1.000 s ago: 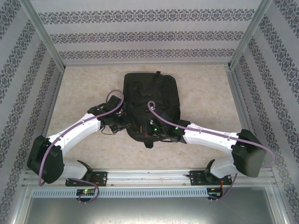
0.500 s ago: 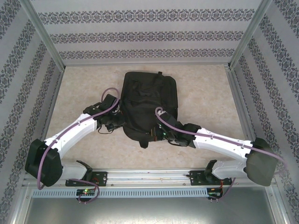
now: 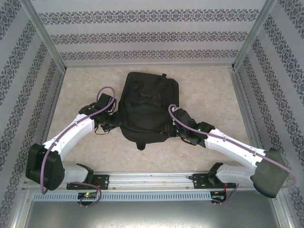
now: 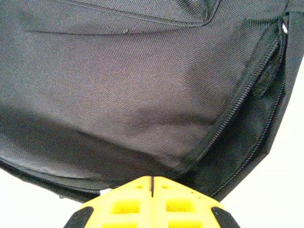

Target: Pack the student bag

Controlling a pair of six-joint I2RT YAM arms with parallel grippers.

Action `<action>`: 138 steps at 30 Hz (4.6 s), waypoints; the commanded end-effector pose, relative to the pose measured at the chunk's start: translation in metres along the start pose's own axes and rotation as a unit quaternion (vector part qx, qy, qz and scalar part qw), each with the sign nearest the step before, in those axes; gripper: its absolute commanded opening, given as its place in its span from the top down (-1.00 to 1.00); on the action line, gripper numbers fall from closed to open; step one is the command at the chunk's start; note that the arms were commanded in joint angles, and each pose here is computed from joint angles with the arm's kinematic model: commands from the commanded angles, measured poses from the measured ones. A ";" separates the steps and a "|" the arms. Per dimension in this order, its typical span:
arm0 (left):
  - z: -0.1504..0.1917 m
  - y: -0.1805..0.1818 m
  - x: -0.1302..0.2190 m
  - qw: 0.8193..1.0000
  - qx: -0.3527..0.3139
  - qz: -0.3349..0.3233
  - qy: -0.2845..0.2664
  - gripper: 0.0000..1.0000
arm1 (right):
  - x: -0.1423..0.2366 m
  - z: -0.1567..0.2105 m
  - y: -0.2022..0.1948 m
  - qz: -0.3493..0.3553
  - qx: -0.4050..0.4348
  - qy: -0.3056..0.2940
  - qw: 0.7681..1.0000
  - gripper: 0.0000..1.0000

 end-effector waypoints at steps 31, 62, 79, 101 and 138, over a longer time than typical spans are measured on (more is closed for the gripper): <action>0.036 -0.001 0.013 0.979 0.186 0.082 0.005 0.06 | -0.043 -0.018 0.122 -0.186 -0.052 -0.012 0.981 1.00; 0.039 0.001 -0.021 0.989 0.142 0.031 -0.010 1.00 | -0.022 0.005 0.050 -0.094 -0.041 -0.036 0.994 1.00; 0.043 0.004 -0.021 0.989 0.141 0.046 0.000 1.00 | -0.016 -0.045 -0.022 -0.014 -0.084 -0.094 0.992 1.00; 0.107 -0.101 -0.044 0.960 -0.145 0.148 0.186 1.00 | 0.039 -0.062 -0.044 0.038 -0.114 -0.152 0.981 -0.22; -0.016 -0.014 0.071 0.884 -0.234 0.020 -0.403 -1.00 | 0.106 -0.084 -0.075 0.166 0.068 -0.393 0.902 -0.95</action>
Point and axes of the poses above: each hand's point on the last joint's axis, 136 mm out from that joint toward the fingers, its own x axis back along the fingers, its own y axis along the line the jaws close on, z = x × y, the point moved 9 cm from there along x, back along the fingers, and after that the axes turned 2 degrees about -x, right-handed, at the moved point
